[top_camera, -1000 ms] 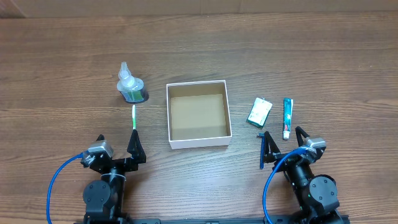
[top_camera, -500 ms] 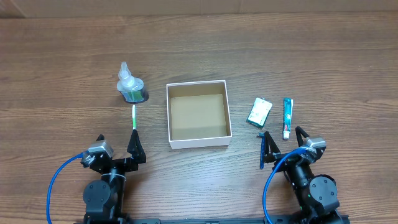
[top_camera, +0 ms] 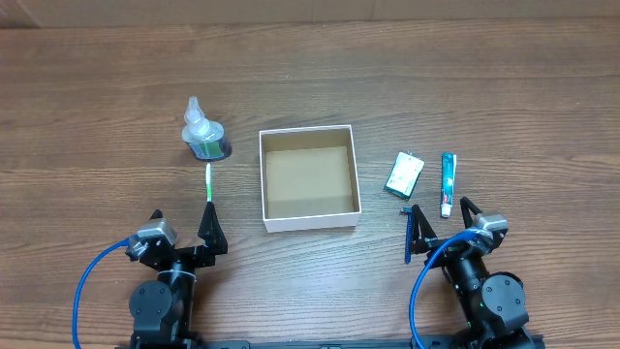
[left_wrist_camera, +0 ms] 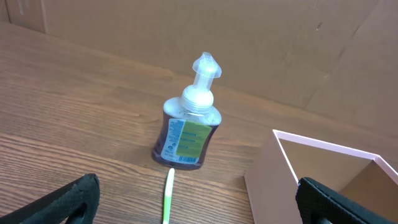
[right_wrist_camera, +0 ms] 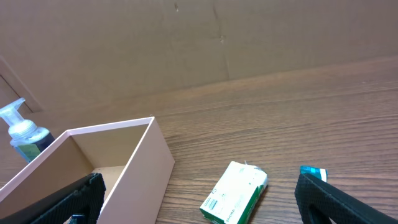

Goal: Pack container

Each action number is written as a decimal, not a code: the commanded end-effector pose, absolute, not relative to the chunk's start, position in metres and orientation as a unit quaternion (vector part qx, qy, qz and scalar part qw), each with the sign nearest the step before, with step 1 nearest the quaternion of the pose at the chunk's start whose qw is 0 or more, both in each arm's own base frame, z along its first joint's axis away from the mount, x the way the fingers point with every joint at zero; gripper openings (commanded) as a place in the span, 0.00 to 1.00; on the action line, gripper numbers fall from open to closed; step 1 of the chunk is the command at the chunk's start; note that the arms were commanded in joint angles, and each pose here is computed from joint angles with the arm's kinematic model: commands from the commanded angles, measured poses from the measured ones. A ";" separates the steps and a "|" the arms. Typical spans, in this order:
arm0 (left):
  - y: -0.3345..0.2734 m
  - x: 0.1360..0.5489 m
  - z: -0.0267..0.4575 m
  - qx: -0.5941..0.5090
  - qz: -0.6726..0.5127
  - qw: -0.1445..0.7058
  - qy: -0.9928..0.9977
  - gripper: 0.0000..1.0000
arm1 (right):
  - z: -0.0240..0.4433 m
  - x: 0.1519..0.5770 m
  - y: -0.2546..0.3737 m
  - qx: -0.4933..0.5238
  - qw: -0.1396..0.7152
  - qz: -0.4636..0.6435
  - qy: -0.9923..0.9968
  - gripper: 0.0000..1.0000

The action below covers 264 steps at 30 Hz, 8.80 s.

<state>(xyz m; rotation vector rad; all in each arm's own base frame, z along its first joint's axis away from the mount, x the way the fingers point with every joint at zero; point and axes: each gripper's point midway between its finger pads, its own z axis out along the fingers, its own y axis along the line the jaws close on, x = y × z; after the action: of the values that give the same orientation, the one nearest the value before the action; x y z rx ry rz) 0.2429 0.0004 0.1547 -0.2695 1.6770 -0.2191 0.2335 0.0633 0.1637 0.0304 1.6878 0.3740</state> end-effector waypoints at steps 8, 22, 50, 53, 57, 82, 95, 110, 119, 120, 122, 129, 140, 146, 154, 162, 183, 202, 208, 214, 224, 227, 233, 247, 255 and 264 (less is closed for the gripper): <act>-0.001 0.243 0.155 -0.109 -0.094 0.659 0.739 1.00 | 0.167 0.233 0.063 0.014 0.655 0.164 0.738 1.00; -0.001 0.243 0.155 -0.109 -0.094 0.659 0.739 1.00 | 0.168 0.233 0.063 0.015 0.656 0.166 0.736 1.00; -0.001 0.243 0.155 -0.109 -0.094 0.659 0.739 1.00 | 0.280 0.256 0.077 -0.009 0.404 0.092 0.910 1.00; -0.001 0.243 0.155 -0.109 -0.094 0.659 0.739 1.00 | 0.274 0.281 0.116 -0.042 0.317 0.144 0.937 1.00; -0.001 0.243 0.155 -0.109 -0.094 0.659 0.739 1.00 | 0.225 0.302 0.138 -0.050 0.224 0.156 0.961 1.00; -0.001 0.243 0.155 -0.109 -0.094 0.659 0.739 1.00 | 0.073 0.344 0.081 0.244 0.064 -0.004 0.968 0.88; -0.001 0.243 0.155 -0.109 -0.094 0.659 0.739 1.00 | 0.030 0.342 0.081 0.232 0.035 -0.011 0.972 0.90; -0.001 0.243 0.155 -0.109 -0.094 0.659 0.739 1.00 | -0.002 0.352 0.082 0.205 0.044 -0.010 0.978 0.72; -0.001 0.243 0.155 -0.109 -0.094 0.659 0.739 1.00 | 0.013 0.347 0.064 0.204 0.044 -0.062 0.976 0.49; -0.001 0.243 0.155 -0.109 -0.094 0.659 0.739 1.00 | 0.023 0.348 0.062 0.205 0.049 -0.067 0.975 0.49; -0.001 0.243 0.155 -0.109 -0.094 0.659 0.739 1.00 | 0.044 0.353 0.063 0.198 0.061 -0.065 0.976 0.49; -0.001 0.243 0.155 -0.109 -0.094 0.659 0.739 1.00 | 0.190 0.357 0.120 0.102 0.167 -0.006 0.981 0.49; -0.001 0.243 0.155 -0.109 -0.094 0.659 0.739 1.00 | 0.210 0.321 0.232 -0.021 0.208 0.051 0.977 0.49; -0.001 0.243 0.155 -0.109 -0.094 0.659 0.739 1.00 | 0.162 0.336 0.256 -0.030 0.176 0.041 0.983 0.49; -0.001 0.243 0.155 -0.109 -0.094 0.659 0.739 1.00 | 0.110 0.343 0.265 -0.037 0.134 0.015 0.990 0.49; -0.001 0.243 0.155 -0.109 -0.094 0.659 0.739 1.00 | 0.075 0.345 0.266 -0.041 0.108 -0.007 0.993 0.49; -0.001 0.243 0.155 -0.109 -0.094 0.659 0.739 1.00 | 0.249 0.314 0.216 -0.017 0.244 0.042 0.969 0.95; -0.001 0.243 0.155 -0.109 -0.094 0.659 0.739 1.00 | 0.161 0.310 0.000 0.186 0.127 -0.061 0.972 0.93; -0.001 0.243 0.155 -0.109 -0.094 0.659 0.739 1.00 | 0.073 0.307 0.005 0.188 0.133 -0.036 0.973 0.94; -0.001 0.243 0.155 -0.109 -0.094 0.659 0.739 1.00 | 0.020 0.291 0.003 0.180 0.146 -0.035 0.972 0.95; -0.001 0.243 0.155 -0.109 -0.094 0.659 0.739 1.00 | 0.022 0.311 0.005 0.128 0.190 -0.033 0.973 0.79; -0.001 0.243 0.155 -0.109 -0.094 0.659 0.739 1.00 | 0.025 0.319 0.005 0.127 0.207 -0.030 0.970 0.79; -0.001 0.243 0.155 -0.109 -0.094 0.659 0.739 1.00 | 0.008 0.327 0.006 0.114 0.203 -0.033 0.972 0.88; -0.001 0.243 0.155 -0.109 -0.094 0.659 0.739 1.00 | -0.012 0.316 -0.011 0.137 0.151 -0.057 0.977 0.52; -0.001 0.243 0.155 -0.109 -0.094 0.659 0.739 1.00 | -0.005 0.318 -0.013 0.162 0.145 -0.055 0.974 0.23; -0.001 0.243 0.155 -0.109 -0.094 0.659 0.739 1.00 | 0.052 0.339 0.019 0.153 0.137 0.030 0.978 0.15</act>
<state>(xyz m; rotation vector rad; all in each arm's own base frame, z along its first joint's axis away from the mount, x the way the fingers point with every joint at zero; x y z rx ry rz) 0.2431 0.0004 0.1545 -0.2690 1.6759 -0.2190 0.3073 0.0002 0.0071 0.4489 2.8914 -0.0891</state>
